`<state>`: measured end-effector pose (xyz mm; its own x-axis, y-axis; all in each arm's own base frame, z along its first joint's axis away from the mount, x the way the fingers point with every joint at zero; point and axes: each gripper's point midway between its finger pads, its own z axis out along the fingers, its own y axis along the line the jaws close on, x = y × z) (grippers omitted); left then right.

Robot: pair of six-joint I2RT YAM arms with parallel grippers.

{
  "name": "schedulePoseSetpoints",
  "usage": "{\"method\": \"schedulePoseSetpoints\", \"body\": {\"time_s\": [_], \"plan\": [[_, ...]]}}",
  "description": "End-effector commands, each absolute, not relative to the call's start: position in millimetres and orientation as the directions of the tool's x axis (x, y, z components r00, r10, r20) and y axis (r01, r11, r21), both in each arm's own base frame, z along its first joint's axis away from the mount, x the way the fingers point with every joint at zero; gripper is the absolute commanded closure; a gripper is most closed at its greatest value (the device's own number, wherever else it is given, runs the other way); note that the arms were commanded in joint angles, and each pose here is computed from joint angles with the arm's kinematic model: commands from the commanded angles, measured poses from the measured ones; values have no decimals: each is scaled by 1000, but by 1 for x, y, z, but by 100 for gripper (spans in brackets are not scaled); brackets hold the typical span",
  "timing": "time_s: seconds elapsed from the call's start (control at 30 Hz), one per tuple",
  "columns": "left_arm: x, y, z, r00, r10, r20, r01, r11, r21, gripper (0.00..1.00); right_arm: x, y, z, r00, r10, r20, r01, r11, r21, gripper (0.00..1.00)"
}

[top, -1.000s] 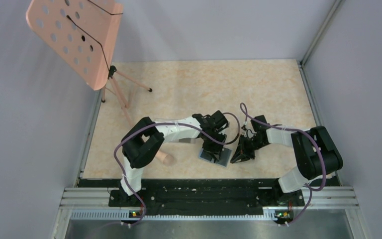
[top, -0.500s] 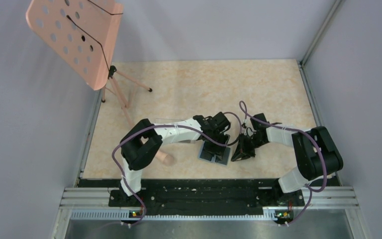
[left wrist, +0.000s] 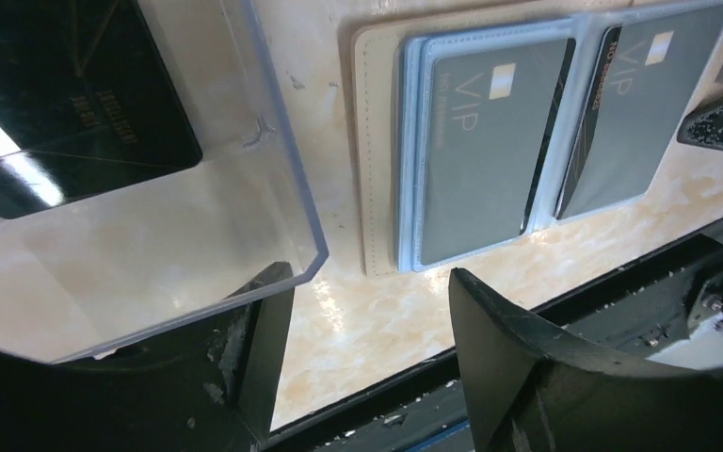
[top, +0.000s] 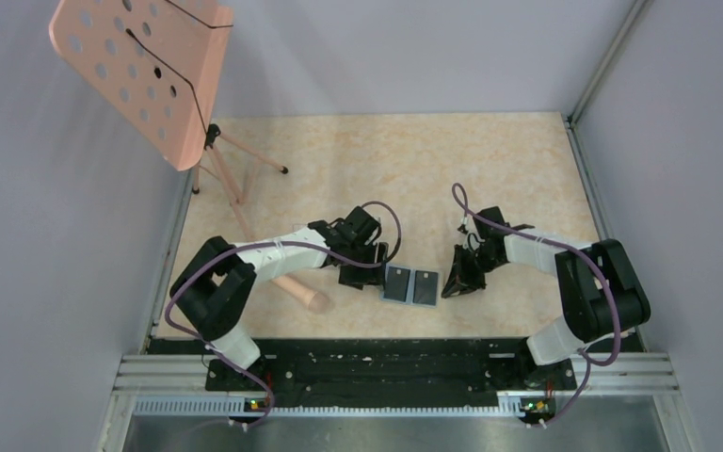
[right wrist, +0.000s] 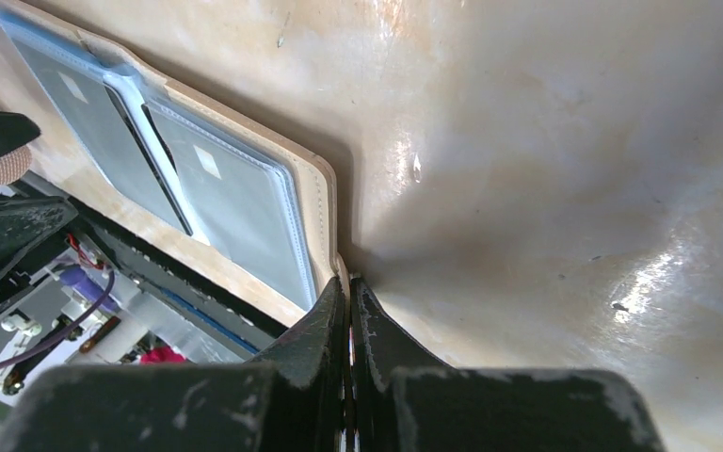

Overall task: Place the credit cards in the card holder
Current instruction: Insert the credit card into the card holder, then close the card holder at the center of the board.

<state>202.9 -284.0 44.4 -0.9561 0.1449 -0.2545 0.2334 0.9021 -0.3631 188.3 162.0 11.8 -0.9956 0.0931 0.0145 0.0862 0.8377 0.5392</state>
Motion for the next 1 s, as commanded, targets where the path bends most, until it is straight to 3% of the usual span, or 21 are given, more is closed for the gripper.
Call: {"method": "schedulePoseSetpoints", "body": {"time_s": [0.0, 0.33, 0.57, 0.77, 0.97], "plan": [[204, -312, 52, -962, 118, -247, 233, 828, -510, 33, 200, 143, 3, -994, 86, -64, 49, 896, 441, 100], [203, -333, 33, -984, 76, -164, 159, 795, -586, 36, 200, 143, 3, -994, 87, -63, 50, 895, 443, 100], [210, -332, 50, -974, 65, -216, 182, 793, -582, 41, 200, 143, 4, -994, 89, -67, 51, 897, 440, 100], [223, -304, 58, -946, 46, -320, 187, 884, -428, 39, 208, 131, 11, -984, 138, -115, 82, 914, 397, 100], [228, -304, 54, -941, 55, -335, 190, 902, -387, 37, 214, 119, 15, -976, 176, -132, 116, 920, 373, 100]]}}
